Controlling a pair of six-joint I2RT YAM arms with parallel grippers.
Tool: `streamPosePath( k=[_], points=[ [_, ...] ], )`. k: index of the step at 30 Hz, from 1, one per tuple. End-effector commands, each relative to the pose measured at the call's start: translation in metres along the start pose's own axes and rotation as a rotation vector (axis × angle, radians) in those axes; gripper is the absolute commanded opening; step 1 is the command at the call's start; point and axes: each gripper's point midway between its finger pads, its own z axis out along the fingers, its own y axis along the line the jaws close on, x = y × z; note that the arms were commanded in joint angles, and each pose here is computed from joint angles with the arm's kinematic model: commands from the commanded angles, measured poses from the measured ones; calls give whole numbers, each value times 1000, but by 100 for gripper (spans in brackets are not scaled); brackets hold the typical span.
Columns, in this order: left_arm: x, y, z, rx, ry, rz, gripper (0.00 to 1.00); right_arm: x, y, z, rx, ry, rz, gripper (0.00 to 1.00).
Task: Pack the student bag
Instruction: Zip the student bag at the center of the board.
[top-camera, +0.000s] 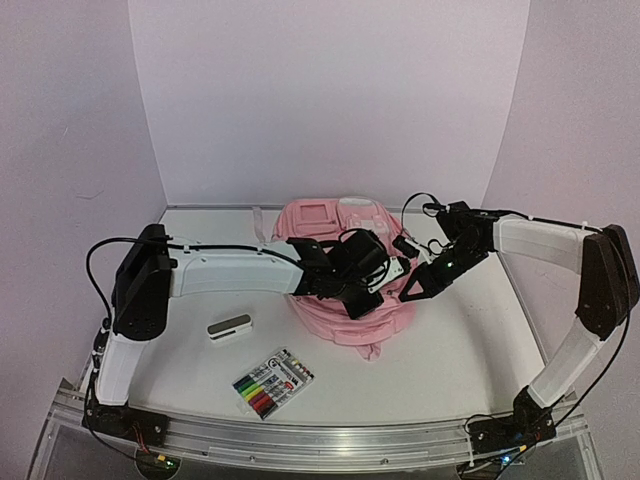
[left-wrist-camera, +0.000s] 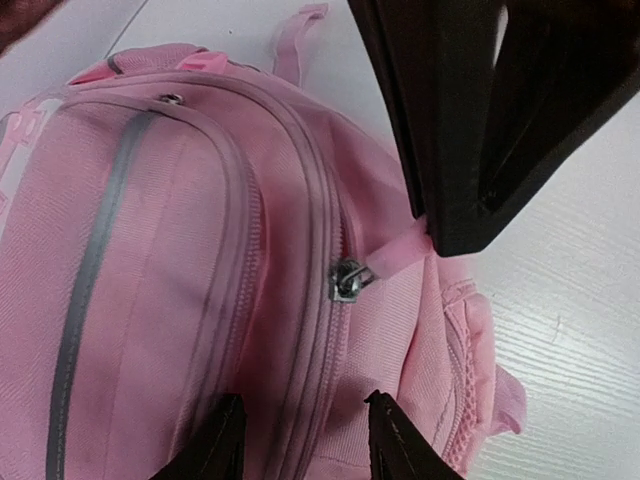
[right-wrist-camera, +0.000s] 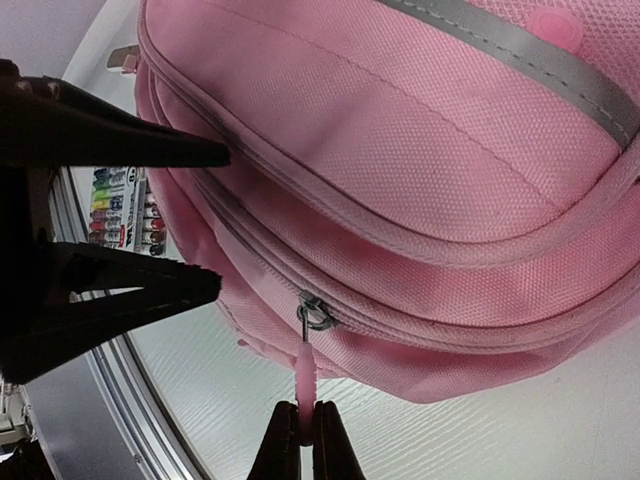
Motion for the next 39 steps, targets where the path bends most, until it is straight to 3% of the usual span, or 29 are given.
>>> streamPosePath(
  k=[1,5,10,12,19,24,39],
  points=[
    [-2,7,12,-61,6,101,39,-23,12,-10,-37,-65,-35,0],
    [3,-1,17,-46,21,132,36,-23,12,-10,-37,-63,-33,0],
    [3,2,10,-72,34,93,7,-22,5,-16,1,-68,-43,0],
    [4,4,-1,-71,37,68,0,-19,-4,-22,27,-72,-41,0],
    [30,-3,-42,-28,81,6,0,-14,-45,-52,170,-66,-89,0],
    [43,-21,-54,20,107,37,0,-30,-68,-57,272,-60,-151,0],
    [63,-37,-66,51,150,60,0,-103,-170,-59,465,-185,-33,0]
  ],
)
